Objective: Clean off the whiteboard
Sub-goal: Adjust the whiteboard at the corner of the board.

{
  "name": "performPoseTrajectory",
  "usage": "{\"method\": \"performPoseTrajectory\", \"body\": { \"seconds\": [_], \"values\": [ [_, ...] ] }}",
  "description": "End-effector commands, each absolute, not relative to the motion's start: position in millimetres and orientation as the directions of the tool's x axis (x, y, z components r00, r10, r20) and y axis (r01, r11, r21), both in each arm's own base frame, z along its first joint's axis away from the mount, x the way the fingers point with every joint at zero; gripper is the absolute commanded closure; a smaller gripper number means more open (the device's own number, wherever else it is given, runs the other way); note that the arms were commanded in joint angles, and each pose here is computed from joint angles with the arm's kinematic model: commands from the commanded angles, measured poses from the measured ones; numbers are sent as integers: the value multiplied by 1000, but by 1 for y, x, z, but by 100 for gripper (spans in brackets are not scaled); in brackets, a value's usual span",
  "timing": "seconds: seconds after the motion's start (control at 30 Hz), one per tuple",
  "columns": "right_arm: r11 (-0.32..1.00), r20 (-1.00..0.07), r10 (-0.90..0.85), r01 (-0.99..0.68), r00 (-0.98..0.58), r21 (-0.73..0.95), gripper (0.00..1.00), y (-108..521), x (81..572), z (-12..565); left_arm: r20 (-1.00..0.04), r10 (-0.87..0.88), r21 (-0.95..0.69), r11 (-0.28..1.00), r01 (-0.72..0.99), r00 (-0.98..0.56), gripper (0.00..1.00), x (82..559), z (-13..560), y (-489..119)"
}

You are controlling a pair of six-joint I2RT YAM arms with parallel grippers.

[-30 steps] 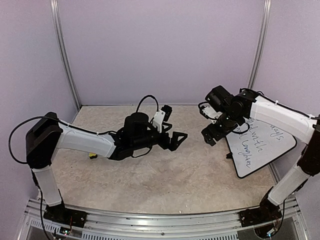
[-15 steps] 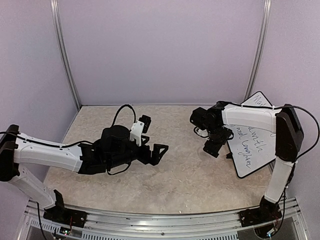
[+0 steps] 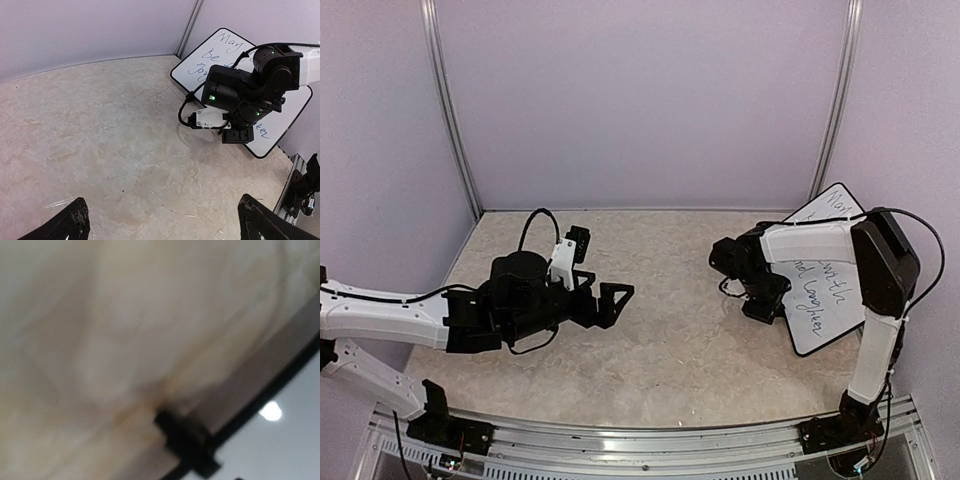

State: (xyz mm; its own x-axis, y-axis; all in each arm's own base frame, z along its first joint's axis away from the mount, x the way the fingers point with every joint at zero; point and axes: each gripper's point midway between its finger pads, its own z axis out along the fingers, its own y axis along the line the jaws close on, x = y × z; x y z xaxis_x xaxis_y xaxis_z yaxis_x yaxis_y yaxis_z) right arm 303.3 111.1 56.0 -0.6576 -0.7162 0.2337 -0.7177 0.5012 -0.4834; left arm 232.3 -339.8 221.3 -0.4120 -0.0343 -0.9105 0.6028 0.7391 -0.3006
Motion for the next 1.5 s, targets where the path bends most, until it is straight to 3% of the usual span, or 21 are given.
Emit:
{"method": "performPoseTrajectory", "body": {
  "seconds": [0.0,0.4,0.53,1.03,1.47],
  "values": [
    [527,237,-694,-704,-680,-476,44,106,323,44,-917,-52,-294,760,580,-397,1,231,226,-327],
    [558,253,-669,-698,-699,-449,54,97,331,29,-931,-70,-275,781,560,-359,1,232,235,-313],
    [563,246,-671,-697,-699,-445,65,98,332,30,-937,-81,-267,793,548,-340,1,234,241,-307],
    [585,245,-665,-696,-705,-416,72,92,321,23,-944,-91,-255,811,527,-317,1,236,246,-299],
    [612,192,-672,-682,-716,-400,71,95,293,41,-947,-100,-248,830,499,-304,1,240,246,-293]
  ]
}}
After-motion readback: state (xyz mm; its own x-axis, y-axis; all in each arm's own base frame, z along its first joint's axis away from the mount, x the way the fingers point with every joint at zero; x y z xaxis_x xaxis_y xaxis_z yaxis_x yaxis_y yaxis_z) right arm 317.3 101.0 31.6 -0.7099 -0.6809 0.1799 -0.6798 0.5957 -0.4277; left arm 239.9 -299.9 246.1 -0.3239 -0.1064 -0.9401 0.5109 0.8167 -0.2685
